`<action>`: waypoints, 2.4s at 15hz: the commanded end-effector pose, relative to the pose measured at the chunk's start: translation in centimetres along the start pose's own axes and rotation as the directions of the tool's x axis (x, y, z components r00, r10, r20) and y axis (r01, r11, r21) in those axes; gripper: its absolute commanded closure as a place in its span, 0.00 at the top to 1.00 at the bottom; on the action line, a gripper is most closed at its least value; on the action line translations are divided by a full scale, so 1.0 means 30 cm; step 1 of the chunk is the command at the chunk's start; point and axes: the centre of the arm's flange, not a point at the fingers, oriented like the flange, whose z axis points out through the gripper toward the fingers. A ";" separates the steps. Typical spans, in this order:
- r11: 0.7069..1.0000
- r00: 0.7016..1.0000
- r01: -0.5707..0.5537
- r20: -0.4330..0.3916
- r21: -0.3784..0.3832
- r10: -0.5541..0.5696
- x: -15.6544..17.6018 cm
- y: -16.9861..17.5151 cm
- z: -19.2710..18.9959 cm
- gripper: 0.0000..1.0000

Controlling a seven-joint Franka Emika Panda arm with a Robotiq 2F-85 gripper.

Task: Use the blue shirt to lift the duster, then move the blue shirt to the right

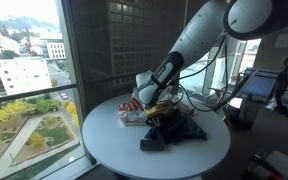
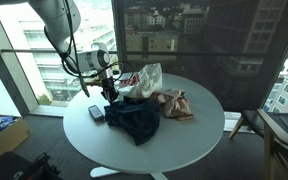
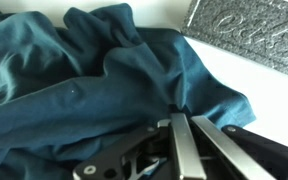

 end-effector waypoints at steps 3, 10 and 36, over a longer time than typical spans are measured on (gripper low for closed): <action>0.989 0.997 -0.045 -0.066 -0.141 0.036 -0.072 0.059 -0.137 0.05; 0.990 0.997 0.076 -0.003 -0.118 -0.077 -0.229 -0.036 -0.238 0.05; 0.930 0.911 0.361 -0.244 0.074 -0.334 -0.286 -0.453 -0.246 0.05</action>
